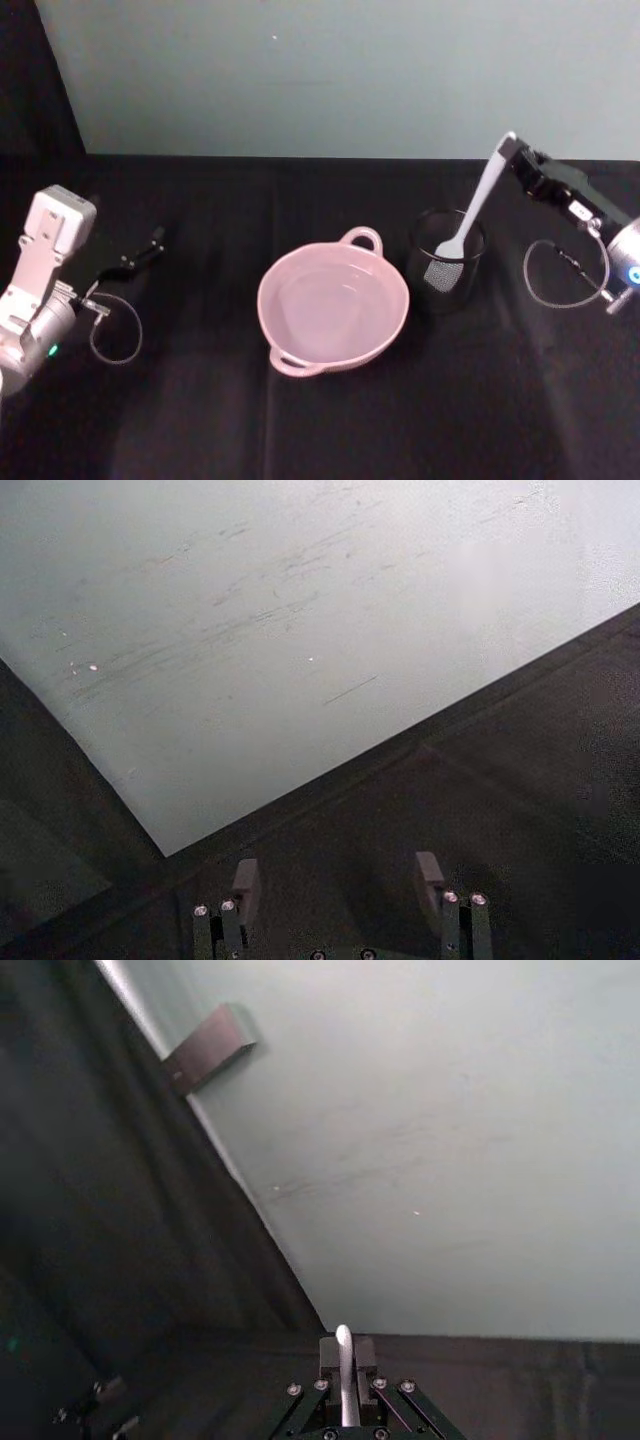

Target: Use the one hand to pick up the spoon and stir the clear water in the bowl.

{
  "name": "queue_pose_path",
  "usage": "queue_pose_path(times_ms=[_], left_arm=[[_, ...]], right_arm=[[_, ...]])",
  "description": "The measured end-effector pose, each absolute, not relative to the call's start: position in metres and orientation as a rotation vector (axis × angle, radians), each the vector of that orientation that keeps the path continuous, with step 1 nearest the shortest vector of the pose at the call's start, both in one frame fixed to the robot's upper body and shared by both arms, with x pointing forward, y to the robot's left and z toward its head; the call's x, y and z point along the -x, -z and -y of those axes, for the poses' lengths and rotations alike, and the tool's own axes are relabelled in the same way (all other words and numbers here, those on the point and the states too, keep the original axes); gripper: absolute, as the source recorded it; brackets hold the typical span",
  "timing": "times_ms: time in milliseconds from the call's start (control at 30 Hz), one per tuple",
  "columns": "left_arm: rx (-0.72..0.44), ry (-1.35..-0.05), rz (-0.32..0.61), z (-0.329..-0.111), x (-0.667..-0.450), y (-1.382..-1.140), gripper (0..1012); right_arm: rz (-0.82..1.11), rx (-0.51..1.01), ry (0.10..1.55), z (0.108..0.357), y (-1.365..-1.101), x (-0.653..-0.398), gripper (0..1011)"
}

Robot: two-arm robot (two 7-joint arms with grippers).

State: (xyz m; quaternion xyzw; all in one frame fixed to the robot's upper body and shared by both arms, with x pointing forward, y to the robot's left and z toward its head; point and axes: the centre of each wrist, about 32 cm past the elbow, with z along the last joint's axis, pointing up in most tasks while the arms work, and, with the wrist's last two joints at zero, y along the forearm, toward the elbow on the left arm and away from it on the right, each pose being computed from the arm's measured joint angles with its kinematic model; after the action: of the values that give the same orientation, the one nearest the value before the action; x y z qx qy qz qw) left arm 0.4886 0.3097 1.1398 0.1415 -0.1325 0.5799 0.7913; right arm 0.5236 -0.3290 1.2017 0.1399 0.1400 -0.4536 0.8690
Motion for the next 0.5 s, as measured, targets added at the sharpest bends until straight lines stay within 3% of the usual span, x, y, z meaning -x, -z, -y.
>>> queue_pose_path(times_ms=[500], left_arm=[[-0.304, -1.248, 0.285, -0.310, -0.489, -1.140, 1011]], right_arm=[[-0.045, -0.161, 0.855, 0.317, -1.289, -0.515, 86]])
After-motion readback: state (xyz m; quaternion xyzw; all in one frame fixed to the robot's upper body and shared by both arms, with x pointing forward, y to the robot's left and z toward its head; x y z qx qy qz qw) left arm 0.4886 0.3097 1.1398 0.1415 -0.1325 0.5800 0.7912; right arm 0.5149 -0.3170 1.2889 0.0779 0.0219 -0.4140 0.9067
